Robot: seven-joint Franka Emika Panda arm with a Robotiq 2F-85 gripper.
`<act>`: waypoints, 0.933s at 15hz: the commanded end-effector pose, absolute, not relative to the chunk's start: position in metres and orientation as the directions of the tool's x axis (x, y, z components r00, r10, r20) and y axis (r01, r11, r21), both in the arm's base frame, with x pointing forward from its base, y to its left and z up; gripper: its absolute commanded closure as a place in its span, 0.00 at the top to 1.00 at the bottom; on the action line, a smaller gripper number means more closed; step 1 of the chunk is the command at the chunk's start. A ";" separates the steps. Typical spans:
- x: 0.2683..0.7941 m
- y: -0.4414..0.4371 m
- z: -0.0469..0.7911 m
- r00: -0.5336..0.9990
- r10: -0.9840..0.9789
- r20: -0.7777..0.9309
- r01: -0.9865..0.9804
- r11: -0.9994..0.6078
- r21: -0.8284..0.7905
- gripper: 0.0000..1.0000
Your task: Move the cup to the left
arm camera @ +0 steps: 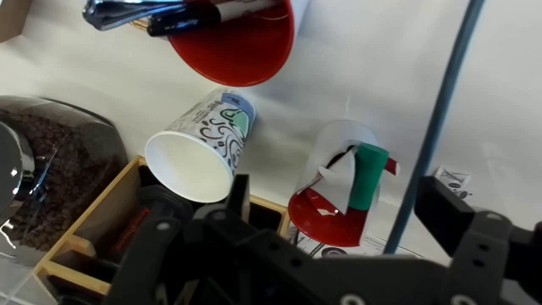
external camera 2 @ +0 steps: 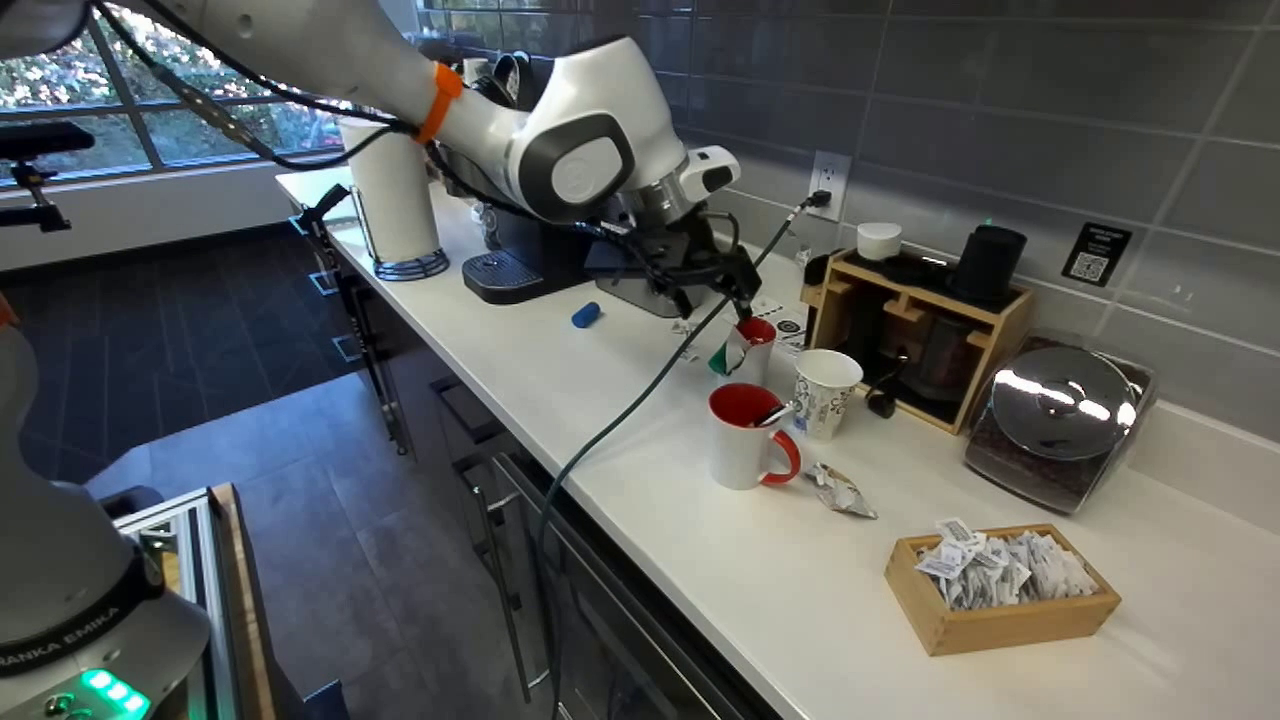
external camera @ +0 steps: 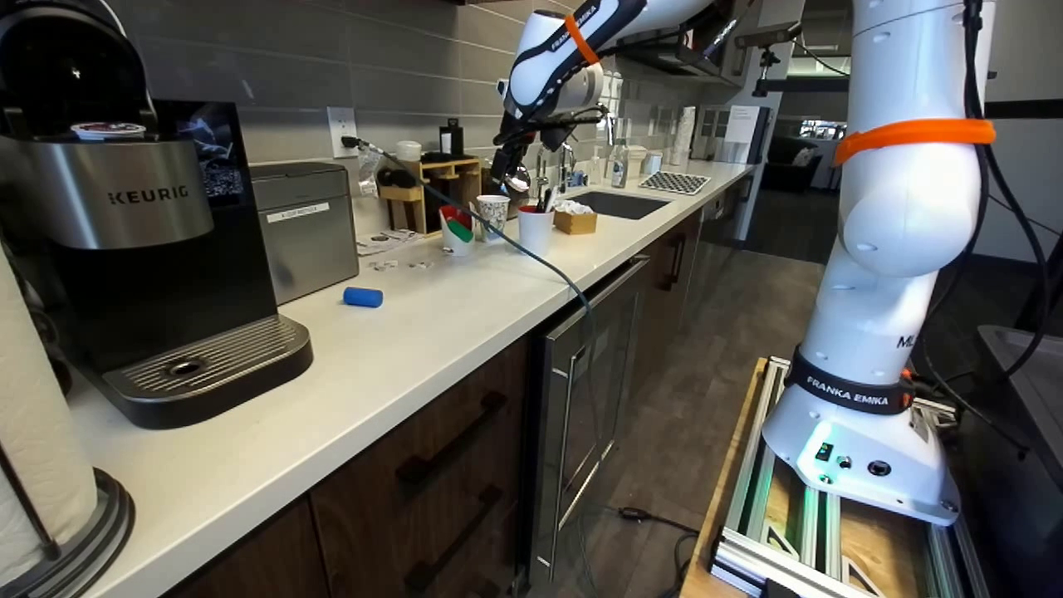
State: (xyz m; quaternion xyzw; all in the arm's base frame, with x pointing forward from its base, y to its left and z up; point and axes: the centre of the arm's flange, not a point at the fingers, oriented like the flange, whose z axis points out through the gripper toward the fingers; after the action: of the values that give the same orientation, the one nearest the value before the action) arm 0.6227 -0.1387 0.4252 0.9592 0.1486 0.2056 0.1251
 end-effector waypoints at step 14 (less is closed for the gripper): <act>0.723 -0.212 0.380 0.867 0.432 0.248 0.314 -0.861 0.400 1.00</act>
State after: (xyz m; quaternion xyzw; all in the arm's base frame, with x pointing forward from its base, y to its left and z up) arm 0.7024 -0.2000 0.3935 0.9478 0.1840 0.1923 0.1754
